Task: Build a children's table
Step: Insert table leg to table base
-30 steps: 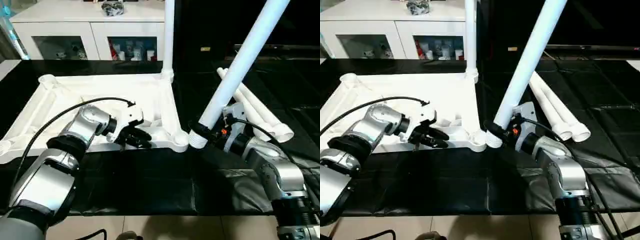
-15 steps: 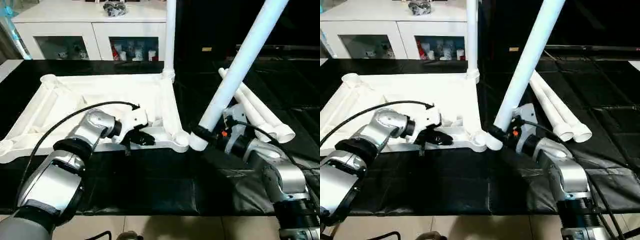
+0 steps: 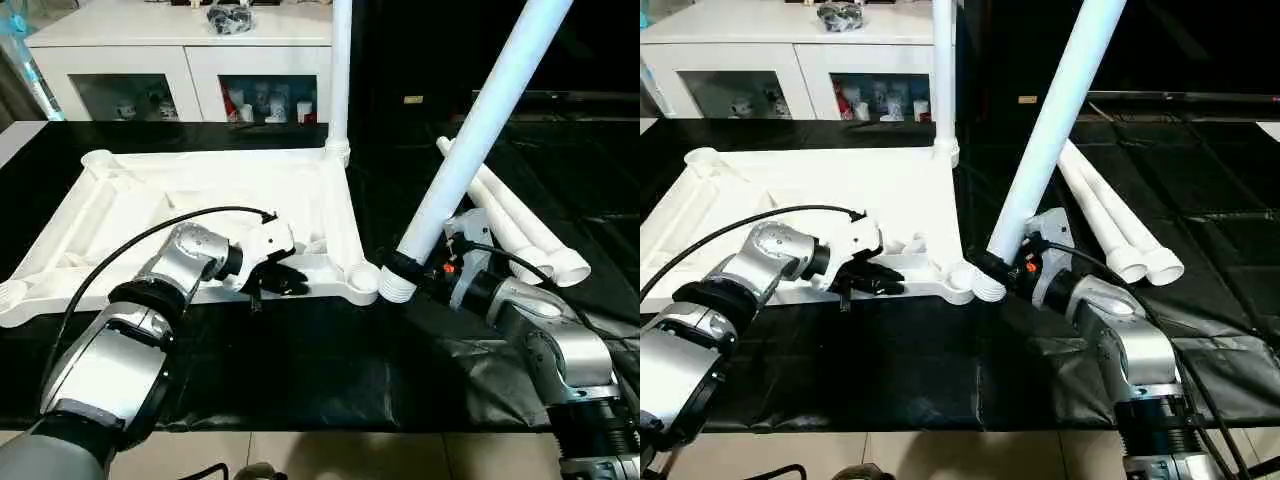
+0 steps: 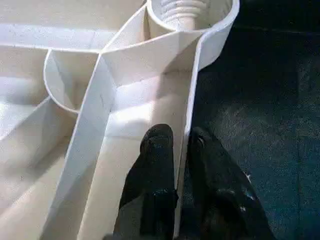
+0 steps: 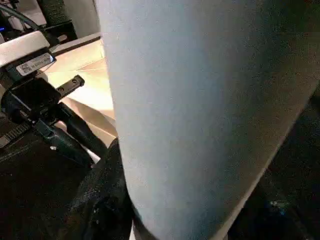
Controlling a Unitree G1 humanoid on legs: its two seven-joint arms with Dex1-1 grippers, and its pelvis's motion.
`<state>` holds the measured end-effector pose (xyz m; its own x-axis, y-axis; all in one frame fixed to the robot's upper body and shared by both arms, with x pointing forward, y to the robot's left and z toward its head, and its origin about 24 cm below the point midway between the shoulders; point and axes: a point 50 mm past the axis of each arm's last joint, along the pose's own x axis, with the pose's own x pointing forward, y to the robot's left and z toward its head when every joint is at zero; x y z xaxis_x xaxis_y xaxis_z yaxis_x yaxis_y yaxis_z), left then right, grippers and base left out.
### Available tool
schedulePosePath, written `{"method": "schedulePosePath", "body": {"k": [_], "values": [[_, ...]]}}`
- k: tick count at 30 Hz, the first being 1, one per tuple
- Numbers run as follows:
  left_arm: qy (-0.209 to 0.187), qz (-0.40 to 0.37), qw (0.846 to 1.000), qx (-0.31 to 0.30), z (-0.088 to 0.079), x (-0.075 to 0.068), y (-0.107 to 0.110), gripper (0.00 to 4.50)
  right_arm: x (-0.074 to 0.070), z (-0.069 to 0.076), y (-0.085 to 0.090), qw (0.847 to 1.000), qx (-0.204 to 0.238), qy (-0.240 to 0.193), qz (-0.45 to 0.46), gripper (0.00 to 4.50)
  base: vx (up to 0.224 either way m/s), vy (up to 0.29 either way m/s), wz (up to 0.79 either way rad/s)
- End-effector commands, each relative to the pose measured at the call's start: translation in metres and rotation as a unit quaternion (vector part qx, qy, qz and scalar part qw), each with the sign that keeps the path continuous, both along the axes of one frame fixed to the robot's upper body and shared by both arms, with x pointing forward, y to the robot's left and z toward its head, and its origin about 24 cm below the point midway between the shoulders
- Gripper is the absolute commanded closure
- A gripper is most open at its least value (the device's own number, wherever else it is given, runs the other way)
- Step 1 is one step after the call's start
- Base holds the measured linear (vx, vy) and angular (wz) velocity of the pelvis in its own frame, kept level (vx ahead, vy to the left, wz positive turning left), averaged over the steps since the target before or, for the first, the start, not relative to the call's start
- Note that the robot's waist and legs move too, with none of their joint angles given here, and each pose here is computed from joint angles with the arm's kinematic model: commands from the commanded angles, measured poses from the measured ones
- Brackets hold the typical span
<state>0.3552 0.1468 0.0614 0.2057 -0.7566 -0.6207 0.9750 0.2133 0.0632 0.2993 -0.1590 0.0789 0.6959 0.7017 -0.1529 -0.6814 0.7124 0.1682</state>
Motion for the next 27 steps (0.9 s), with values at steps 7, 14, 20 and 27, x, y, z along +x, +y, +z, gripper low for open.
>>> {"method": "schedulePosePath", "body": {"k": [7,14,20,27], "values": [[0.006,0.006,1.0,-0.006,0.002,0.001,0.0,4.23,0.001,0.007,0.002,1.0,-0.002,-0.014,0.011,2.57,0.0,0.0,0.0],[0.051,0.007,0.998,0.032,-0.007,-0.003,0.007,4.48,0.002,0.008,0.004,1.0,-0.003,-0.017,0.018,2.57,0.0,0.0,0.0],[0.111,0.111,0.988,0.0,-0.023,-0.006,0.004,4.5,0.007,0.019,0.013,0.999,0.002,-0.026,0.028,2.57,0.0,0.0,0.0],[0.083,0.068,0.994,-0.036,-0.027,-0.017,-0.011,4.5,0.016,0.015,0.021,0.999,-0.014,-0.024,0.038,2.57,0.0,0.0,0.0]]}}
